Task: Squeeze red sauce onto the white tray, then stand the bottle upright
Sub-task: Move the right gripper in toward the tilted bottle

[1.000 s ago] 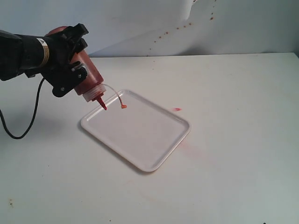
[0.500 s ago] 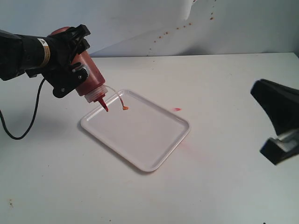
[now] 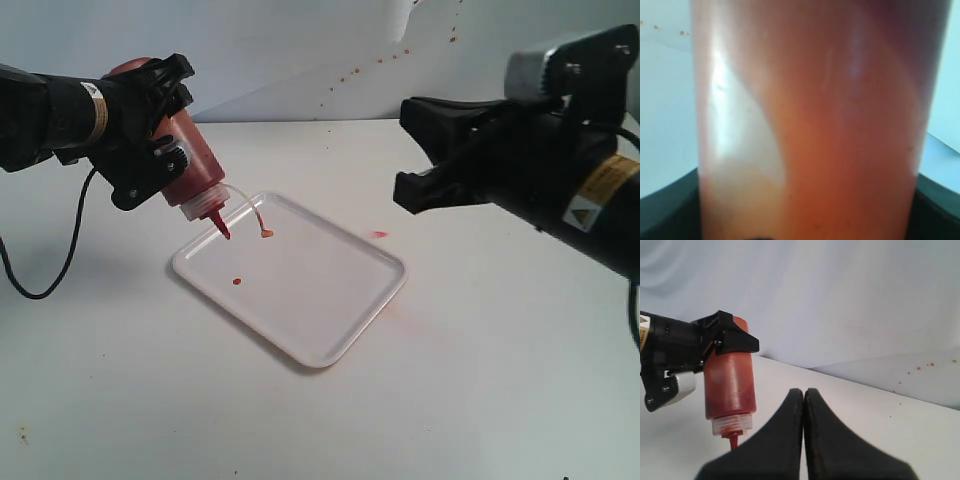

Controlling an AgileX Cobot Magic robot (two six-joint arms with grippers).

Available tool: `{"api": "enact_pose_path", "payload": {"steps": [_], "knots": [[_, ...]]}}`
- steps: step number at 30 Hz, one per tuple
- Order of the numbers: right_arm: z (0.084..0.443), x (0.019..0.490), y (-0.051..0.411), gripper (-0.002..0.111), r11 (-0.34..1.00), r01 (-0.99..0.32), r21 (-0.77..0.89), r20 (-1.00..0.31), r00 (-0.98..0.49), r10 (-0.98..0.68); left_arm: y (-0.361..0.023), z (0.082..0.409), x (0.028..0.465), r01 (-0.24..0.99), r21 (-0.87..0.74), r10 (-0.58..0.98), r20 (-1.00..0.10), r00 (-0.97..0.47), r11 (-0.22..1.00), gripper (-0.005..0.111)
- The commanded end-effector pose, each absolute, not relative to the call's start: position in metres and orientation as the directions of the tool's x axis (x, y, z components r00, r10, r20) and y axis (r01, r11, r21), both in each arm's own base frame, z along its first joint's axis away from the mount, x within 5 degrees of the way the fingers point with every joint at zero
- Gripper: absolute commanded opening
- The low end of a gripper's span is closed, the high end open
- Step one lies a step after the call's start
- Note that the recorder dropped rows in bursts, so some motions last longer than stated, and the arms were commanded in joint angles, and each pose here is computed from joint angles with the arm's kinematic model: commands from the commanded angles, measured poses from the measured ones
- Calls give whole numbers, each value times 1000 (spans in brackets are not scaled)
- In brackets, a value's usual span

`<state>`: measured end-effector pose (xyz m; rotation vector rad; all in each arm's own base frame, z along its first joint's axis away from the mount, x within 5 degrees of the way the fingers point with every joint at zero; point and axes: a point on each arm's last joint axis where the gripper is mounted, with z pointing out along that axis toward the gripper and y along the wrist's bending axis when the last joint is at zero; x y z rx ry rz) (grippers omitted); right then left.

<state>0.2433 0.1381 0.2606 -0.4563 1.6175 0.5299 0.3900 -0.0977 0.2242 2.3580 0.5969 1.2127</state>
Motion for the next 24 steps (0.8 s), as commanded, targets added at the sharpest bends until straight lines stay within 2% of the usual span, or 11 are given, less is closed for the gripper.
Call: {"api": "enact_pose_path", "payload": {"steps": [1,8,12,16,19,22,24], "knots": [[251,273,155,0,801,-597,53,-992,-126,-28,-99,234,390,169,563,560,652,511,-809,0],[236,326,156,0,804,-573,159,-971,-240,21,-99,234,390,169,563,560,652,511,-809,0],[232,349,154,0,694,-696,186,-965,-261,-2,-99,234,390,167,561,558,653,511,-810,0],[225,373,155,0,545,-791,276,-936,-351,-36,-99,234,390,166,560,556,655,512,-812,0],[223,383,164,0,416,-872,259,-944,-319,-82,-99,234,390,164,557,553,657,512,-814,0],[221,395,168,0,423,-871,251,-945,-315,-87,-101,234,389,152,565,550,647,528,-811,0],[218,403,168,3,457,-840,293,-929,-363,-69,-103,234,389,144,569,547,641,538,-809,0]]}}
